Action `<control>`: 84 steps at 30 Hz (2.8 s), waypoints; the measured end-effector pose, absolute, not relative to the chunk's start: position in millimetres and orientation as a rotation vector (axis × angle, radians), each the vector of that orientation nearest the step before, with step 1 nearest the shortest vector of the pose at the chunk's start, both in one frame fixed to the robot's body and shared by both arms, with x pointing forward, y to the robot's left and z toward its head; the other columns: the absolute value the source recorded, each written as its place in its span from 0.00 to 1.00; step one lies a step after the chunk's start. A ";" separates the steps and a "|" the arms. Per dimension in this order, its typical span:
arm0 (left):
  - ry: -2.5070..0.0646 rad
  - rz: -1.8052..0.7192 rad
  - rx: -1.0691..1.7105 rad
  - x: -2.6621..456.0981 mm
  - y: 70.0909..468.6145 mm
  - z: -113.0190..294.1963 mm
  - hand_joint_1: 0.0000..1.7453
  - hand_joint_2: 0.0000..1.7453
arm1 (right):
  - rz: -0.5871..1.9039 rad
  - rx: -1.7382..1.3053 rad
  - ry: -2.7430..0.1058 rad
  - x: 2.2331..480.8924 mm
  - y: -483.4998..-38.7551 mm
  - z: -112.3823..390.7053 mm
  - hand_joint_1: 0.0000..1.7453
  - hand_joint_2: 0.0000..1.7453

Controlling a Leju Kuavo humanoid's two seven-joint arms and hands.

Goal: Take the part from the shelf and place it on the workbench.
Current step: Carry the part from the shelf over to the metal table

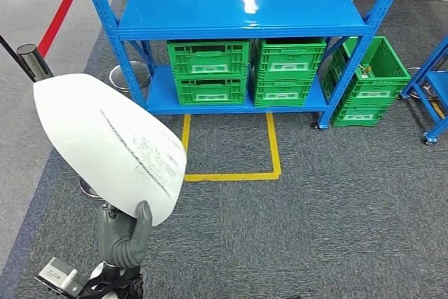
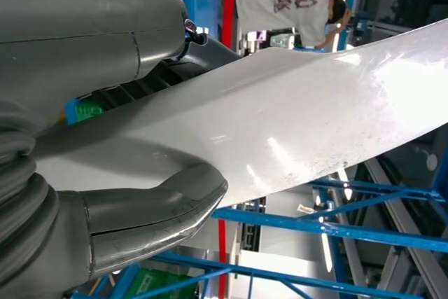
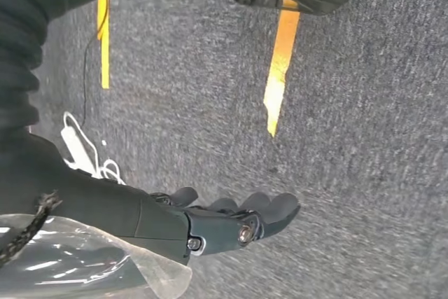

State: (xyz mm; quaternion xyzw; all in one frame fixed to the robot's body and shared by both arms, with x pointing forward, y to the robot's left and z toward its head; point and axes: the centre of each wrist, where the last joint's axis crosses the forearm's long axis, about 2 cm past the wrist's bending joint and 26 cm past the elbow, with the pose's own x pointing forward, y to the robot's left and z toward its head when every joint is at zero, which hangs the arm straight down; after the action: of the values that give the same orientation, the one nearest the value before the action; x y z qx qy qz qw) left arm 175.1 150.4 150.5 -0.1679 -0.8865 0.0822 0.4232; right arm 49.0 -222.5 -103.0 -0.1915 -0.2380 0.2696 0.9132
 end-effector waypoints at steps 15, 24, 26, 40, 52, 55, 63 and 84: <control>-2.222 0.253 -0.377 167.5 155.9 147.0 1.00 1.00 | 0.540 -0.312 -0.631 47.2 -221.0 -103.5 0.00 1.00; -2.232 0.255 -0.388 167.3 156.5 147.9 1.00 1.00 | 0.453 -0.249 -0.573 46.2 -220.2 -104.3 0.00 1.00; -2.233 0.254 -0.394 167.5 156.4 148.2 1.00 1.00 | 0.443 -0.252 -0.558 46.1 -220.5 -104.3 0.00 1.00; -2.290 0.247 -0.387 172.5 156.1 160.3 1.00 1.00 | 0.455 -0.295 -0.461 49.6 -221.4 -103.9 0.00 1.00; -2.294 0.254 -0.390 173.4 155.6 161.6 1.00 1.00 | 0.460 -0.306 -0.436 51.2 -221.4 -103.6 0.00 1.00; -2.299 0.255 -0.392 174.6 154.5 163.1 1.00 1.00 | 0.460 -0.307 -0.428 49.6 -221.7 -103.9 0.00 1.00; -2.304 0.251 -0.393 175.5 154.3 163.9 1.00 1.00 | 0.469 -0.308 -0.422 50.3 -224.0 -104.1 0.00 1.00; -2.309 0.255 -0.398 176.4 153.9 165.6 1.00 1.00 | 0.477 -0.309 -0.412 48.3 -224.3 -104.4 0.00 1.00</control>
State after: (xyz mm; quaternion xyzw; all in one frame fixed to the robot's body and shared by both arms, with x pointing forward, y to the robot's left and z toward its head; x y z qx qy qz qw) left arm 176.4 153.9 165.6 -0.1559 -0.9053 0.1000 0.3823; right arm 48.3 -224.3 -104.4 -0.1513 -0.2020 0.2335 0.9390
